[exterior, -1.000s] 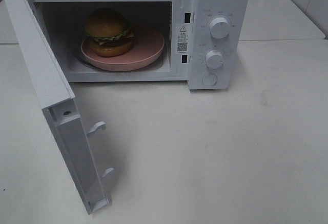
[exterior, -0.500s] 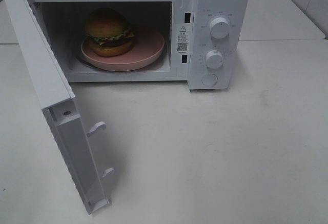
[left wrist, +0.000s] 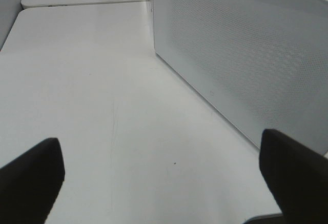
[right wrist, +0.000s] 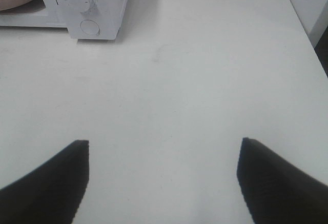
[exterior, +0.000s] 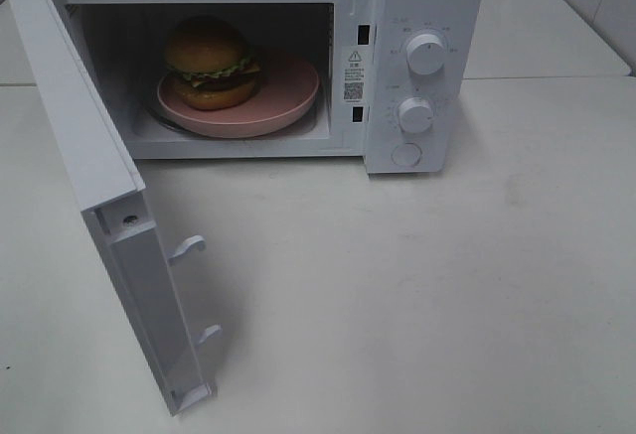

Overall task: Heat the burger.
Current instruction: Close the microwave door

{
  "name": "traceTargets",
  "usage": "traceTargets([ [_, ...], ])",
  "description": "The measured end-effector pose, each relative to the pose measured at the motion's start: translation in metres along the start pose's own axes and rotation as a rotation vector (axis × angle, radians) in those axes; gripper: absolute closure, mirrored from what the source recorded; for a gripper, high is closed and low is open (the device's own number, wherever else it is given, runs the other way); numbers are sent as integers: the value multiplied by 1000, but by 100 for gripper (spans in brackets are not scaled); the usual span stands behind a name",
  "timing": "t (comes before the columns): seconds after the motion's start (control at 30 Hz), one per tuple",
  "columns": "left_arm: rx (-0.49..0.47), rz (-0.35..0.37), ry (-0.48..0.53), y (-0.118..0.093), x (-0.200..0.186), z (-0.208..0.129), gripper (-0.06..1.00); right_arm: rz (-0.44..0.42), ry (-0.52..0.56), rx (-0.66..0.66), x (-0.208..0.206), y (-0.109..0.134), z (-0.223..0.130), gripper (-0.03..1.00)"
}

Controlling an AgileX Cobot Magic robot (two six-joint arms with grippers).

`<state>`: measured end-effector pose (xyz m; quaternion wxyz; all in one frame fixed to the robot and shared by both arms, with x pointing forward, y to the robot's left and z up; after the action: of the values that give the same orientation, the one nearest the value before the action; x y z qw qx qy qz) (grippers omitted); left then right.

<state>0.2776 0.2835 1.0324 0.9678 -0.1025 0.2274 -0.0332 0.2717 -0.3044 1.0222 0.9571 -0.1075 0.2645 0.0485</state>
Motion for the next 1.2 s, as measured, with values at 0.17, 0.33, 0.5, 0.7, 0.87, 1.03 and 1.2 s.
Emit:
traceTargets([
  [0.17, 0, 0, 0, 0, 0, 0, -3, 1, 0, 0, 0, 0, 0, 20],
  [0.33, 0, 0, 0, 0, 0, 0, -3, 1, 0, -1, 0, 0, 0, 20],
  [0.5, 0, 0, 0, 0, 0, 0, -3, 1, 0, -1, 0, 0, 0, 20],
  [0.7, 0, 0, 0, 0, 0, 0, -3, 1, 0, -2, 0, 0, 0, 20],
  [0.87, 0, 0, 0, 0, 0, 0, -3, 1, 0, -2, 0, 0, 0, 20],
  [1.03, -1, -1, 0, 0, 0, 0, -3, 1, 0, -2, 0, 0, 0, 20],
  [1.2, -22, -20, 2, -3, 0, 0, -3, 1, 0, -2, 0, 0, 0, 20],
])
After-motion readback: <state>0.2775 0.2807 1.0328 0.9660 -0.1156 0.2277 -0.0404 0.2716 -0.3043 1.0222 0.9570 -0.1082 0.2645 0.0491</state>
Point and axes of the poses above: a point on each arm's last joint axis where the gripper is mounted, x pointing out along that axis toward the gripper, y along the wrist's bending axis when the last joint is at zero, z = x × y, the point moved 5 cm from there along x, pointing out along that axis toward the gripper, and after that the axes turned 13 degrees about -x, right-handed, at the moved point
